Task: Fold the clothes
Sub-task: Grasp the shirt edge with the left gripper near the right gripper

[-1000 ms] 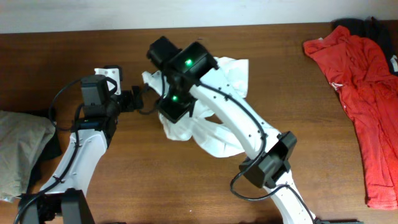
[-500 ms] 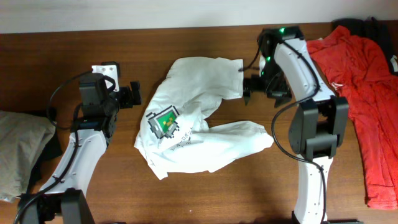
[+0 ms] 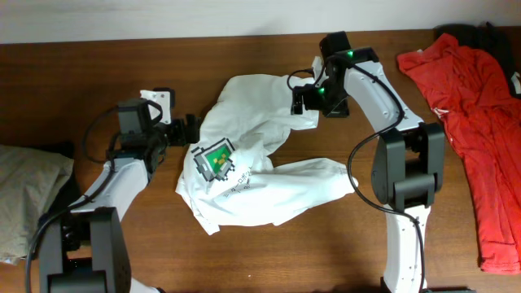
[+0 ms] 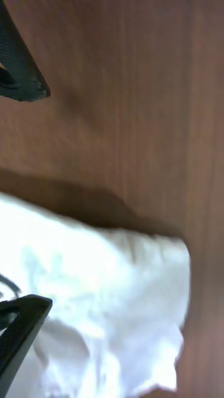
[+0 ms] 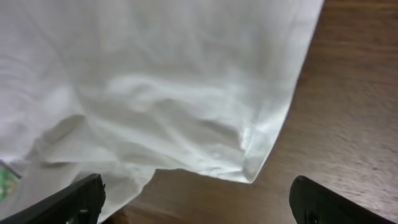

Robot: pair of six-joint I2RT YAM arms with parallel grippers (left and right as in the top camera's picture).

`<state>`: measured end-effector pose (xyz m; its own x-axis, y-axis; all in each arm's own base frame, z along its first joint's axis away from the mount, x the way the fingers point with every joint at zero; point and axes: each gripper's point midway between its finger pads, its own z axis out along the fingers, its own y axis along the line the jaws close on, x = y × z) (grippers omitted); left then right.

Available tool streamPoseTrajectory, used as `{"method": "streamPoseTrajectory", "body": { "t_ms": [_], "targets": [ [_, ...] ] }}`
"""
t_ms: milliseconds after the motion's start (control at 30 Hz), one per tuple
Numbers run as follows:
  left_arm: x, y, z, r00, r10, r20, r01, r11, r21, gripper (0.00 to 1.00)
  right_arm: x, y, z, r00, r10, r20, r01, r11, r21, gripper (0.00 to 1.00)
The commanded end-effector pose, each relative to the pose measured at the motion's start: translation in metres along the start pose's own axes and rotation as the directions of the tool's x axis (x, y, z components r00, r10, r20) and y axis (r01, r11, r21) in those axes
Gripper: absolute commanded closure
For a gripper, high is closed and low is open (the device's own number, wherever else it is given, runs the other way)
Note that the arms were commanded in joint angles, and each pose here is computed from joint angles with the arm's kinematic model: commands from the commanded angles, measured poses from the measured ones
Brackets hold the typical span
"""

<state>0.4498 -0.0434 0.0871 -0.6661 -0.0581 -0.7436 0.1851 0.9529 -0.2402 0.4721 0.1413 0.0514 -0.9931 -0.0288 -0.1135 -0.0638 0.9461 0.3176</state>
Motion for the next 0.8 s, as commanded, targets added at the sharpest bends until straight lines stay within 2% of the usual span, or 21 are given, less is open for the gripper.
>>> {"method": "streamPoseTrajectory", "body": {
  "t_ms": [0, 100, 167, 300, 333, 400, 567, 633, 767],
  "targets": [
    [0.019, -0.039, 0.028, 0.998, 0.052, -0.043, -0.046, 0.99, 0.133, 0.01, -0.013, 0.023, -0.037, 0.995, -0.089, 0.052, 0.091, 0.995, -0.032, 0.01],
    [0.042, -0.072, 0.06, 0.997, 0.031, -0.066, -0.018, 0.979, 0.202, 0.16, -0.023, 0.035, -0.089, 0.984, -0.147, 0.102, 0.148, 0.989, 0.001, 0.01],
    [0.038, -0.096, 0.065, 0.997, 0.07, -0.03, -0.061, 0.968, 0.245, 0.14, -0.031, 0.04, -0.128, 0.972, -0.165, 0.167, 0.158, 0.986, 0.052, 0.01],
    [0.023, -0.145, 0.064, 0.992, 0.129, 0.011, -0.125, 0.932, 0.34, 0.14, -0.027, 0.06, -0.195, 0.943, -0.192, 0.271, 0.184, 0.981, 0.054, 0.01],
    [0.022, -0.159, 0.063, 0.989, 0.146, 0.02, -0.143, 0.92, 0.364, 0.07, -0.025, 0.063, -0.205, 0.937, -0.197, 0.29, 0.189, 0.98, 0.054, 0.01],
    [0.022, -0.182, 0.062, 0.984, 0.174, 0.032, -0.172, 0.901, 0.398, 0.08, -0.018, 0.067, -0.227, 0.924, -0.205, 0.324, 0.196, 0.979, 0.062, 0.01],
    [0.059, -0.217, 0.068, 0.976, 0.215, -0.041, -0.174, 0.874, 0.454, 0.11, -0.011, 0.076, -0.239, 0.918, -0.209, 0.338, 0.21, 0.977, 0.033, 0.01],
    [0.077, -0.216, 0.08, 0.976, 0.195, -0.097, -0.132, 0.884, 0.449, 0.11, -0.009, 0.083, -0.238, 0.919, -0.208, 0.336, 0.224, 0.975, -0.007, 0.01],
    [0.082, -0.208, 0.099, 0.98, 0.145, -0.14, -0.071, 0.9, 0.431, 0.09, -0.006, 0.092, -0.239, 0.92, -0.207, 0.333, 0.24, 0.969, -0.061, 0.01]
  ]
}}
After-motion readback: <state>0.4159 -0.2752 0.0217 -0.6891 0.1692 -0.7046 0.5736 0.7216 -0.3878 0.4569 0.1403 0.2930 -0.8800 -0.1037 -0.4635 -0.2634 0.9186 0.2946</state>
